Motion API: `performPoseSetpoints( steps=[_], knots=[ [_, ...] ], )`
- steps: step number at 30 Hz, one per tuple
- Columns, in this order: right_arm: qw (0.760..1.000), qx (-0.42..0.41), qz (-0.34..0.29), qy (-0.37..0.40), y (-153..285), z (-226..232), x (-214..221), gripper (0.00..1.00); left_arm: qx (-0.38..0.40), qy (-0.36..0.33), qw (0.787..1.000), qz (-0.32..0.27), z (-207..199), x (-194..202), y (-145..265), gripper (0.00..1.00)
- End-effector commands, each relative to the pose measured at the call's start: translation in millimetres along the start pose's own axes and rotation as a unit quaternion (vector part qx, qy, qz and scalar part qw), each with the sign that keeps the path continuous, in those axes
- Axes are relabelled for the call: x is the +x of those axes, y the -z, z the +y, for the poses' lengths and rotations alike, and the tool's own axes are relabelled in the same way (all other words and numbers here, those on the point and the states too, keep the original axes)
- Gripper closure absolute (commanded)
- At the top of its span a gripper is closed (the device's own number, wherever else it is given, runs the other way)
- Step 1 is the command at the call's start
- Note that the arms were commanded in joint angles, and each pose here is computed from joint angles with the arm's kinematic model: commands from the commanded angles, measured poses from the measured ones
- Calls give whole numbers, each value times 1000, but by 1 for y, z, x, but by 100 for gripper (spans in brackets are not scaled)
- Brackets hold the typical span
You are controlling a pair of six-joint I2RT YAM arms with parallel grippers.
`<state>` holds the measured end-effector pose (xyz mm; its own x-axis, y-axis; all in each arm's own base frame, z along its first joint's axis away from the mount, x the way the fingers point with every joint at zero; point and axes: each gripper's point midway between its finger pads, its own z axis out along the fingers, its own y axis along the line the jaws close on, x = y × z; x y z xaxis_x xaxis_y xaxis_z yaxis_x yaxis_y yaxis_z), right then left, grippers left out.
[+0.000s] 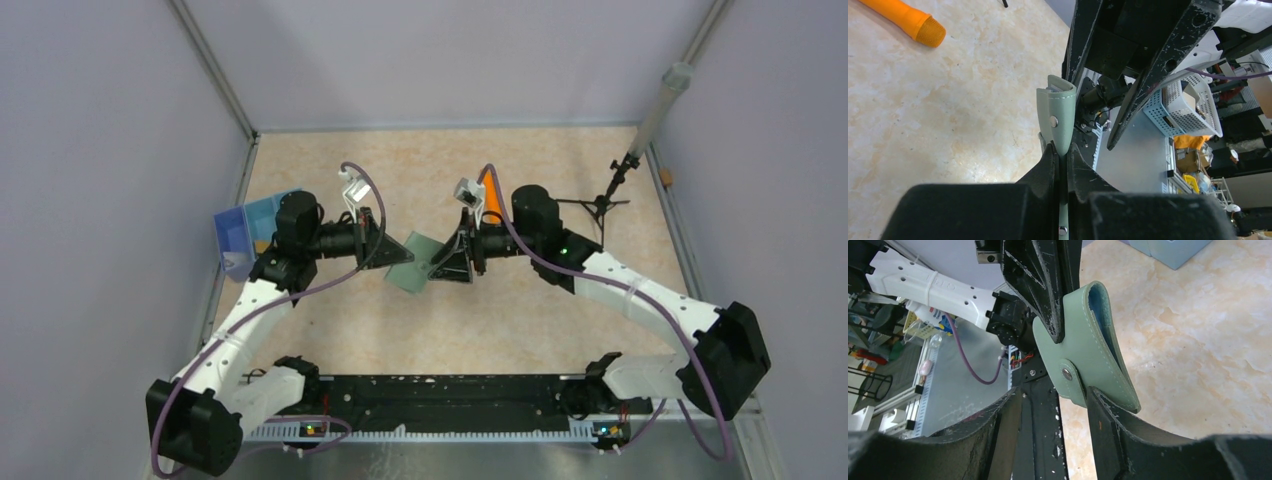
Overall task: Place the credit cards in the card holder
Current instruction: Open the card holder at the center of the board.
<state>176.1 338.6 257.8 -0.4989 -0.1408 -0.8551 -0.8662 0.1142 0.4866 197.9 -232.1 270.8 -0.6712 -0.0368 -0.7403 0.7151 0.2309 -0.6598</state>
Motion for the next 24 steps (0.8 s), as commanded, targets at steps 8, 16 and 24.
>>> performPoseSetpoints(
  steps=[8, 16, 24],
  knots=[
    [997, -60, 18, 39, -14, 12, 7, 55, 64, -36, 997, 0, -28, -7, 3, 100],
    [993, -103, 10, 64, -18, 31, -2, 68, 50, -36, 998, -3, -22, -7, 2, 100],
    [991, -114, 4, 74, -23, 36, -8, 85, 32, -38, 999, -5, -16, -8, 2, 100]
  ],
)
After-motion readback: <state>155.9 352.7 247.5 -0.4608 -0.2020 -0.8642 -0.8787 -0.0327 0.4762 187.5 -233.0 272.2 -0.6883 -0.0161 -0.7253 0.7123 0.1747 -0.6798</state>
